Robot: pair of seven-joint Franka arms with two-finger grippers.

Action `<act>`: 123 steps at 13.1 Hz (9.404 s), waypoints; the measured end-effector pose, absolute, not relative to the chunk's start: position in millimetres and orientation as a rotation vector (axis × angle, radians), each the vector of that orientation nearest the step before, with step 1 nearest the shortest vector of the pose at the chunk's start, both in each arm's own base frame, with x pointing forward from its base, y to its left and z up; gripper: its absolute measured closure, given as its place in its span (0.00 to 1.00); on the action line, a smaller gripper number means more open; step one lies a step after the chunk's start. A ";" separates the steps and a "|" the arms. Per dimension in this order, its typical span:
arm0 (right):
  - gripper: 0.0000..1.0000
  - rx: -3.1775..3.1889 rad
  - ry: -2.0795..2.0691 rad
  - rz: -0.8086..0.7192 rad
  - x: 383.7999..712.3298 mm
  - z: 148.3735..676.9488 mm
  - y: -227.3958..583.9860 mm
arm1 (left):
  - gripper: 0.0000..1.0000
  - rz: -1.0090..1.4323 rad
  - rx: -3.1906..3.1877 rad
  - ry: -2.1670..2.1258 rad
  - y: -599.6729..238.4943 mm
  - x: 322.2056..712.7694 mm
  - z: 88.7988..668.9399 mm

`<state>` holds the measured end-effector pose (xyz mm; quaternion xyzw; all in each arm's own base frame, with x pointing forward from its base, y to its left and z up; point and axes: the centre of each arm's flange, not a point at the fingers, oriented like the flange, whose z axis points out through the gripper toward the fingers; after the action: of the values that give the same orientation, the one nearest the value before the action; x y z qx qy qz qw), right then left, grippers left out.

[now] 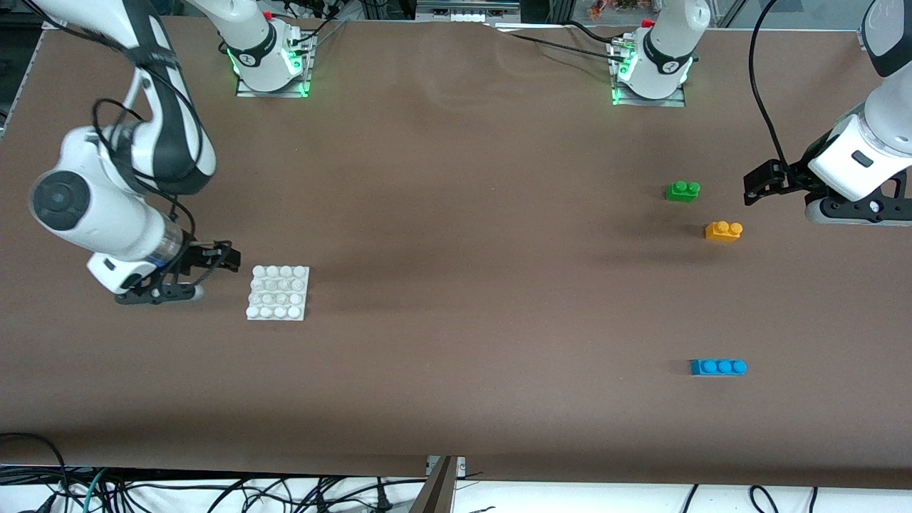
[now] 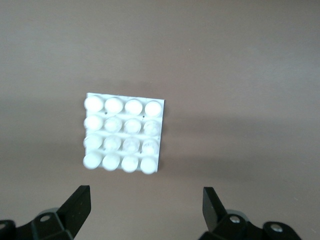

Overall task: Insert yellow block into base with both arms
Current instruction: 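Reach the right gripper down to the white base plate, then close the right gripper on the white base plate's edge, then slide the white base plate with the right gripper toward the table's middle, then release the base plate and retract the right gripper to rest, then lower the left gripper onto the yellow brick and grasp it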

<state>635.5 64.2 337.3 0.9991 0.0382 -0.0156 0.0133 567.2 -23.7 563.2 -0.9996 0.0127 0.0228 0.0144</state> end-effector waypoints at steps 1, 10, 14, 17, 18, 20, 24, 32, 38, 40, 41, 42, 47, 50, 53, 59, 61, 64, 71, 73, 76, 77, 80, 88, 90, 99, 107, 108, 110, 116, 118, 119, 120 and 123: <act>0.00 3.111 0.095 -0.037 637.8 316.9 66.7 | 0.00 0.071 -3.112 0.040 -23.8 567.2 563.2; 0.00 3.141 -0.097 -0.013 646.5 231.8 69.8 | 0.00 0.071 -3.112 0.040 -23.8 567.2 563.1; 0.01 3.139 -0.115 0.018 648.5 206.2 67.8 | 0.00 0.071 -3.112 0.040 -23.8 567.2 563.1; 0.01 3.150 -0.147 0.008 647.6 196.8 67.6 | 0.00 0.071 -3.112 0.040 -23.8 567.2 563.1; 0.01 3.159 -0.166 0.005 647.5 196.0 67.6 | 0.00 0.071 -3.112 0.040 -23.8 567.2 563.1; 0.01 3.164 -0.178 0.003 647.4 195.6 67.6 | 0.00 0.071 -3.112 0.040 -23.8 567.2 563.1; 0.01 3.162 -0.185 -0.008 646.8 190.9 63.5 | 0.00 0.071 -3.112 0.040 -23.8 567.2 563.1; 0.03 3.186 -0.237 -0.018 646.2 183.2 59.8 | 0.00 0.071 -3.112 0.040 -23.8 567.2 563.1; 0.36 3.206 -0.242 -0.010 646.6 177.1 66.8 | 0.00 0.071 -3.112 0.040 -23.8 567.2 563.1; 0.36 3.207 -0.239 -0.011 646.5 177.1 67.7 | 0.00 0.071 -3.112 0.040 -23.8 567.2 563.1; 0.36 3.211 -0.228 -0.011 646.2 177.2 72.6 | 0.00 0.071 -3.112 0.040 -23.7 567.2 563.1; 0.36 3.215 -0.212 -0.011 645.6 177.3 79.8 | 0.00 0.071 -3.112 0.040 -23.8 567.2 563.1; 0.36 3.225 -0.205 0.034 644.3 177.5 108.7 | 0.00 0.072 -3.112 0.040 -23.8 567.2 563.0; 0.36 3.227 -0.253 0.073 639.8 177.0 145.1 | 0.00 0.071 -3.112 0.040 -23.8 567.2 563.1; 0.36 3.230 -0.284 0.113 634.4 176.5 176.9 | 0.00 0.071 -3.112 0.040 -23.8 567.2 563.1; 0.36 3.252 -0.236 0.174 612.3 175.9 253.6 | 0.00 0.071 -3.112 0.040 -23.8 567.2 563.1; 0.36 3.262 -0.217 0.201 603.9 175.5 277.7 | 0.00 0.071 -3.112 0.040 -23.8 567.2 563.1; 0.36 3.272 -0.232 0.224 597.9 173.6 307.4 | 0.00 0.071 -3.112 0.040 -23.8 567.2 563.1; 0.36 3.308 -0.336 0.262 574.1 157.8 403.7 | 0.00 0.071 -3.112 0.040 -23.9 567.2 563.0; 0.36 3.318 -0.341 0.266 567.3 157.3 423.0 | 0.00 0.071 -3.112 0.040 -23.9 567.2 563.1; 0.36 3.335 -0.274 0.269 547.4 156.9 455.6 | 0.00 0.071 -3.112 0.040 -23.9 567.2 563.1; 0.36 3.339 -0.237 0.269 538.0 156.8 467.2 | 0.00 0.071 -3.112 0.040 -23.9 567.2 563.1; 0.35 3.336 -0.120 0.286 515.7 156.4 492.2 | 0.00 0.071 -3.112 0.040 -23.9 567.2 563.1; 0.35 3.350 -0.202 0.289 499.9 155.1 519.7 | 0.00 0.071 -3.114 0.044 -25.6 567.1 563.1; 0.33 3.353 -0.222 0.290 498.6 154.2 524.2 | 0.00 0.072 -3.114 0.042 -25.0 567.2 563.1; 0.01 3.318 -0.313 0.293 541.9 188.1 506.3 | 0.00 0.076 -3.151 0.032 -27.3 567.2 562.6; 0.00 3.190 -0.223 -0.073 626.8 385.4 317.6 | 0.00 0.094 -3.158 -0.023 -8.5 579.4 552.2; 0.00 3.191 -0.167 -0.124 635.6 412.6 268.7 | 0.00 0.095 -3.158 -0.025 -7.8 580.0 551.4; 0.00 3.204 -0.125 -0.195 639.4 466.6 175.8 | 0.00 0.097 -3.158 -0.025 -7.9 580.4 550.8; 0.00 3.144 0.012 -0.129 562.5 598.3 42.2 | 0.00 0.322 -3.144 -0.065 8.3 574.8 522.1; 0.00 3.115 0.062 -0.097 550.1 611.2 31.8 | 0.00 0.358 -3.145 -0.040 12.5 578.2 509.8; 0.00 3.105 0.077 -0.093 549.4 611.9 28.8 | 0.00 0.368 -3.148 -0.008 15.3 579.4 505.2; 0.00 3.102 0.088 -0.085 551.0 610.7 27.3 | 0.00 0.373 -3.151 0.006 21.9 580.1 500.3; 0.00 3.103 0.094 -0.061 555.8 606.7 27.2 | 0.00 0.368 -3.135 0.006 42.6 571.0 456.5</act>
<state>555.8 27.2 606.7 0.9992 0.0304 -0.0196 0.0182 571.0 42.6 456.5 -0.9931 0.0020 0.1167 -0.0073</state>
